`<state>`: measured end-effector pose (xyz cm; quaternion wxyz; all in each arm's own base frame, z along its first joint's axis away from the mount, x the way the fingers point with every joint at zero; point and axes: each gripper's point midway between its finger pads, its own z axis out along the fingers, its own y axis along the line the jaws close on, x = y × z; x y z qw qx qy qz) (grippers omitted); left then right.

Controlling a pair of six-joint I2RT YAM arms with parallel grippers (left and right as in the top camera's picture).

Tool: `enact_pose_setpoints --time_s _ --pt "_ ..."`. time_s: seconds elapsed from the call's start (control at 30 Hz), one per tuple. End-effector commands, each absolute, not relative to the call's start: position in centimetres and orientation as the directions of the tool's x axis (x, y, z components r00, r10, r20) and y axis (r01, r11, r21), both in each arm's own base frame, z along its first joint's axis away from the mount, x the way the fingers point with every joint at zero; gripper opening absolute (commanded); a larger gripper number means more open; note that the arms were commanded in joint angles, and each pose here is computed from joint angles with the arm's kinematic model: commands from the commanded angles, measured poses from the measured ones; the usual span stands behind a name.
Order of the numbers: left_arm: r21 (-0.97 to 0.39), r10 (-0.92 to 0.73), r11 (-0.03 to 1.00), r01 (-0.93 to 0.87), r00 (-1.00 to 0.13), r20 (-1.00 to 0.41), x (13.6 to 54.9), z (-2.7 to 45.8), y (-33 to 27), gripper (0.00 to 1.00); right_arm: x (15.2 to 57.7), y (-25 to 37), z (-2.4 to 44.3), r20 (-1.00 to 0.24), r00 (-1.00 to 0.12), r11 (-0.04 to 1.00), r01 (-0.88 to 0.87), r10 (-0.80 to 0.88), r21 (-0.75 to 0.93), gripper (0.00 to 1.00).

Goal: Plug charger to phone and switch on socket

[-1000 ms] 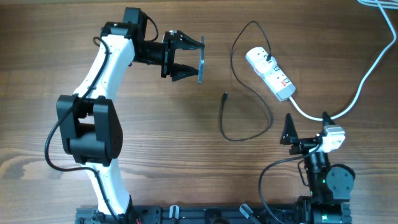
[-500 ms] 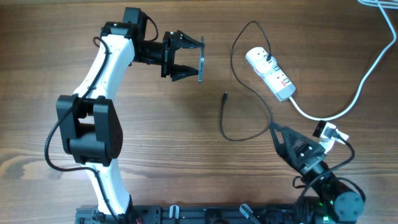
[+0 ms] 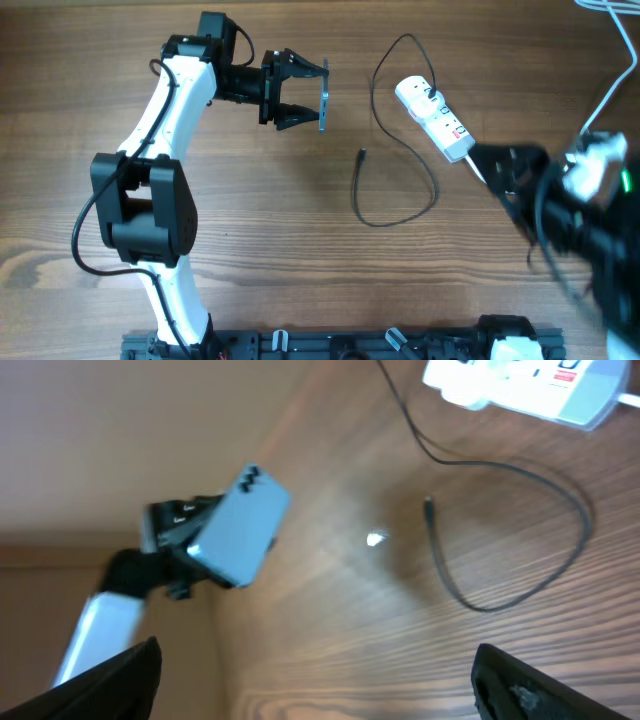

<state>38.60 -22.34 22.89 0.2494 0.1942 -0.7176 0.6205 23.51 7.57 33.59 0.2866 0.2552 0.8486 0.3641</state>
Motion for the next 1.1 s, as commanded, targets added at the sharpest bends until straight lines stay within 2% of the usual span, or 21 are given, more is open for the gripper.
enact_pose_setpoints --time_s 0.0,0.13,0.27,0.4,0.53,0.73,0.8,1.07 --pt "-0.832 0.062 0.112 -0.544 -0.832 0.552 38.3 25.9 -22.1 0.72 24.8 12.8 35.1 -0.490 -0.833 0.653 -0.224 0.258 0.724 0.92" --pt "-0.831 0.057 0.118 -0.543 -0.832 0.552 38.3 25.8 -22.1 0.72 25.9 14.3 31.7 -0.522 -0.839 0.862 -0.148 0.150 0.485 0.92" --pt "-0.831 0.049 0.126 -0.542 -0.833 0.551 38.4 25.6 -22.1 0.72 26.5 18.9 30.9 -0.614 -0.789 0.954 -0.153 0.039 0.258 0.99" --pt "-0.831 0.049 0.126 -0.542 -0.833 0.551 38.4 25.6 -22.1 0.72 28.0 21.8 29.8 -0.652 -0.757 0.981 -0.097 0.036 0.168 0.99" --pt "-0.831 0.049 0.126 -0.542 -0.833 0.551 38.4 25.6 -22.1 0.72 30.0 26.4 29.9 -0.725 -0.687 0.971 -0.197 -0.037 0.138 0.99" --pt "-0.831 0.049 0.126 -0.541 -0.834 0.550 38.4 25.6 -22.1 0.72 33.0 28.2 28.7 -0.772 -0.635 0.983 -0.152 -0.021 0.098 0.89" --pt "-0.832 0.049 0.126 -0.541 -0.834 0.550 38.4 25.6 -22.1 0.72 33.4 28.7 28.3 -0.776 -0.631 0.984 -0.148 -0.015 0.102 0.76" --pt "-0.835 0.051 0.126 -0.535 -0.838 0.544 38.3 25.6 -22.2 0.72 35.0 27.0 27.2 -0.805 -0.592 0.999 0.001 0.037 0.045 0.73"
